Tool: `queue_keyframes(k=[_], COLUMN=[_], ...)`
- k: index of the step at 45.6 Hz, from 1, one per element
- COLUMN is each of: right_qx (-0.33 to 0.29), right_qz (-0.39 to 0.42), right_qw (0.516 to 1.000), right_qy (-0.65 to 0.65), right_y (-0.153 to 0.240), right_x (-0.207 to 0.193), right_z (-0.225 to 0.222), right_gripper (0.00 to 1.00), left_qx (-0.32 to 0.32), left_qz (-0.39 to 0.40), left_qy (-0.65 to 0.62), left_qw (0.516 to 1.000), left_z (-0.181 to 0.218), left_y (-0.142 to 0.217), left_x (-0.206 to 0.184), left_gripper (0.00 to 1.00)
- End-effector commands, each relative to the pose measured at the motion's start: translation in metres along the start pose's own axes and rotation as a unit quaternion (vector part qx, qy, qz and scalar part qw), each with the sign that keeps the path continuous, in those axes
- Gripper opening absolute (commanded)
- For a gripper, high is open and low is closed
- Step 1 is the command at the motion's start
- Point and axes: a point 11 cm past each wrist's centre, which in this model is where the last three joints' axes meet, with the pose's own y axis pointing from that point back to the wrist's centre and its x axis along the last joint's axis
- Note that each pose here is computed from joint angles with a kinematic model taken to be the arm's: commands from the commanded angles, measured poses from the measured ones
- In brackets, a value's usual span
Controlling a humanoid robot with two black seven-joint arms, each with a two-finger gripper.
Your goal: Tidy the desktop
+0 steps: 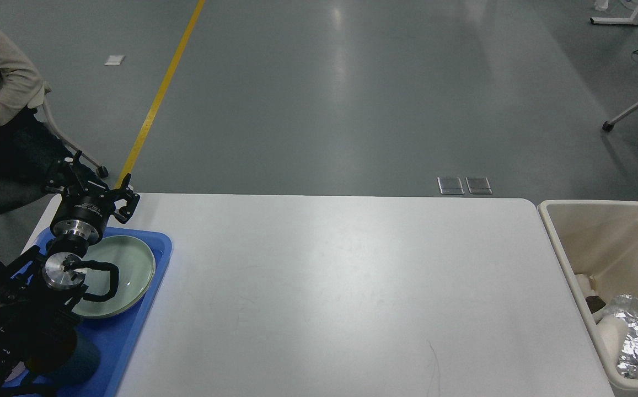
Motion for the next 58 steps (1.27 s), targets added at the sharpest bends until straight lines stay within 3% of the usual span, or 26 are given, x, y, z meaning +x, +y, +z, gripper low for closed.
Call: queue_keyframes(k=[1,11,18,28,32,38,48,58], right_qx=[-0.019,-0.004,0.071,0.166,0.229,0.305,0.339,0.344], right_qz=[-0.011,-0.019,0.007,0.046,0.036,0.061,0.03,0.003], right_qw=[1.0,1.0,0.987,0.915,0.874,0.807,0.737,0.721], right_qy=[0.015,0.011,-0.141,-0.365,-0.427,-0.501,-0.584,-0.601], right_y=[-0.008,-0.013,-0.013,-0.011,-0.012,-0.005,0.002,0.004], right_x=[-0.023,-0.036,-0.018,0.001,-0.017,-0.018,-0.035,-0.059], right_z=[0.017,0.002,-0.046,-0.079,-0.113,-0.13,-0.167,-0.191], right_gripper=[1.0,1.0,1.0,1.0,1.0,1.0,1.0,1.0], left_qx=[0.0,0.0,0.0,0.0,0.0,0.0,0.0,0.0], left_qz=[0.0,0.0,0.0,0.0,0.0,0.0,0.0,0.0], left_qy=[0.0,0.0,0.0,0.0,0.0,0.0,0.0,0.0], left_qw=[1.0,1.0,1.0,1.0,1.0,1.0,1.0,1.0], left_z=[0.0,0.0,0.0,0.0,0.0,0.0,0.0,0.0], left_y=[0.0,0.0,0.0,0.0,0.0,0.0,0.0,0.0], left_x=[0.0,0.0,0.0,0.0,0.0,0.0,0.0,0.0], left_gripper=[0.96,0.96,0.96,0.96,0.96,0.96,0.96,0.96])
